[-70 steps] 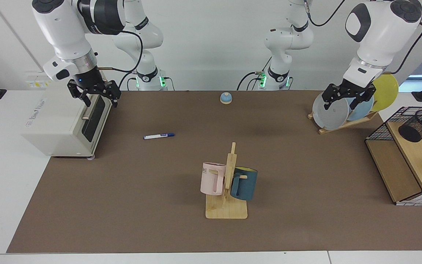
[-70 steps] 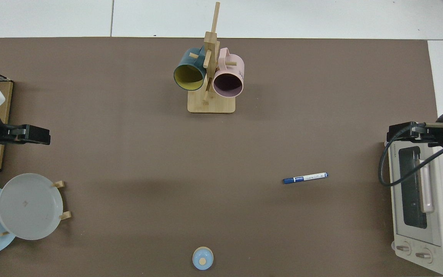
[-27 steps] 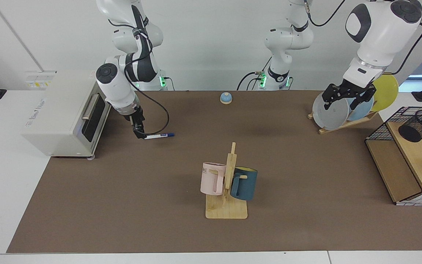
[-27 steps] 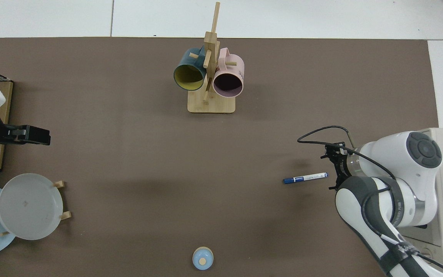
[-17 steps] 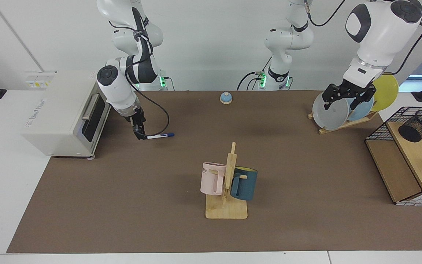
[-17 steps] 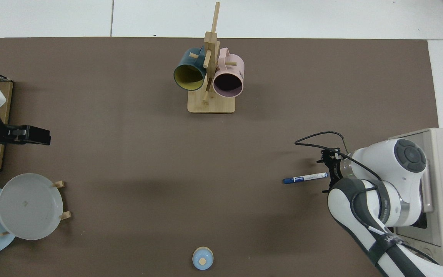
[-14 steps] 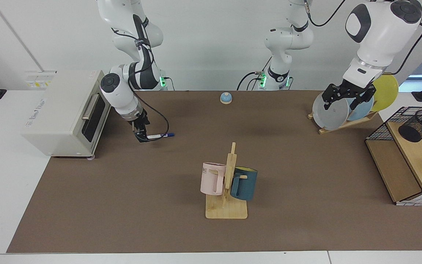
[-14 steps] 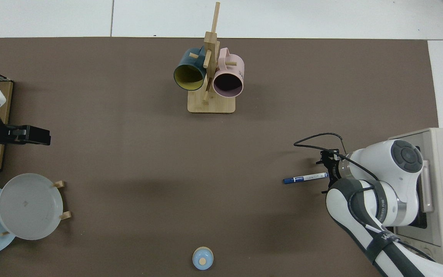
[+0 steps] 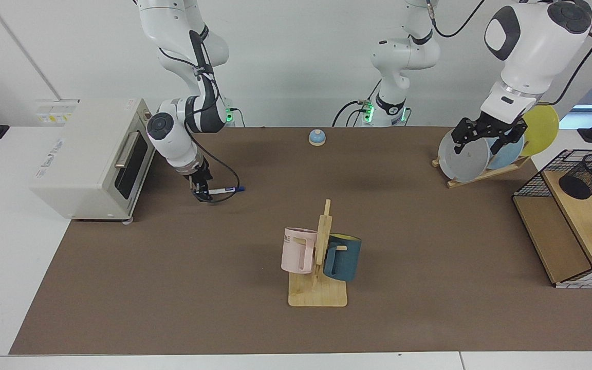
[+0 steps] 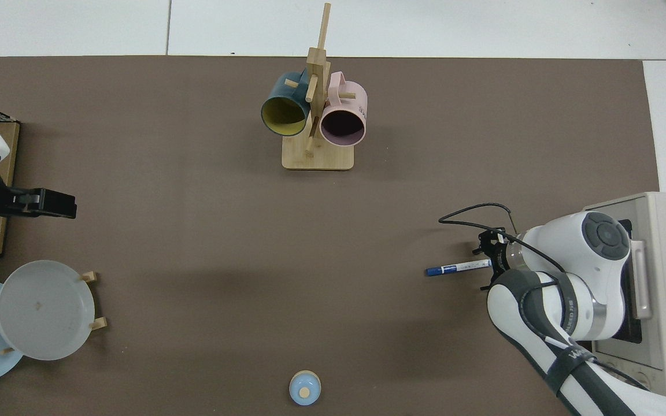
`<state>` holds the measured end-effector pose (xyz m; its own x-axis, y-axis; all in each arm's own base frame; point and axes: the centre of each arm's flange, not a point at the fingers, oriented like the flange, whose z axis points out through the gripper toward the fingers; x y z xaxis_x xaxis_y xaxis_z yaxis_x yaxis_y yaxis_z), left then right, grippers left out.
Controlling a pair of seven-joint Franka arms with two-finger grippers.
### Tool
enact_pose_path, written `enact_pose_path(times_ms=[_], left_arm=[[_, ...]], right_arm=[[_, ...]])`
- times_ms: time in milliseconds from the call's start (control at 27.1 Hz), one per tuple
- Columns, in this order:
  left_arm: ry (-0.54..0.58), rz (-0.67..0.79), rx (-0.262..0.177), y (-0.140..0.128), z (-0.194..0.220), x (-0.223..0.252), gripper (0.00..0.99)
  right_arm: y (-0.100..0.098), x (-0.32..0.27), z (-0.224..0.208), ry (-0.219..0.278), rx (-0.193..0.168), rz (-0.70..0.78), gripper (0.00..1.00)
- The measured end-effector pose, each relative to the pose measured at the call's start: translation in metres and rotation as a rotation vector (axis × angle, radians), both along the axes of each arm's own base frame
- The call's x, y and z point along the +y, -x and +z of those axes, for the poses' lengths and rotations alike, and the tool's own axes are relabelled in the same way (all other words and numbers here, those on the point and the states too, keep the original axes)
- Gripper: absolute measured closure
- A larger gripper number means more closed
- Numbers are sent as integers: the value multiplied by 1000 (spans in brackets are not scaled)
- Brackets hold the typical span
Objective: Put markers into pen holder
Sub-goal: 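Close the right gripper around the marker's middle, then lift the marker with the right gripper while the left gripper reaches in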
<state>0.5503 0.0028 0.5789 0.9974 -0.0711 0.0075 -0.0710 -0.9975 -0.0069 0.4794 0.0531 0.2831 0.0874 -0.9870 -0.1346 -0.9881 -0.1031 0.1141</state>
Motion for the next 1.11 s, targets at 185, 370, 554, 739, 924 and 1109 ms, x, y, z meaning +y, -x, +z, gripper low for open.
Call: enact_pose_path(times_ms=[185, 370, 554, 739, 924, 1109], left_arm=[[0, 0, 2, 0, -1, 0, 0], [0, 0, 3, 0, -1, 0, 0], [0, 0, 3, 0, -1, 0, 0], [0, 0, 3, 0, -1, 0, 0], [0, 0, 3, 0, -1, 0, 0], [-1, -43, 3, 0, -1, 0, 0]], right_arm=[[-1, 0, 1, -2, -9, 14, 445], [-2, 0, 2, -3, -14, 20, 604], [-2, 1, 3, -3, -16, 21, 833], [-8, 3, 14, -12, -19, 22, 833], [-26, 19, 51, -88, -23, -6, 833], [-49, 52, 110, -207, -65, -36, 833]])
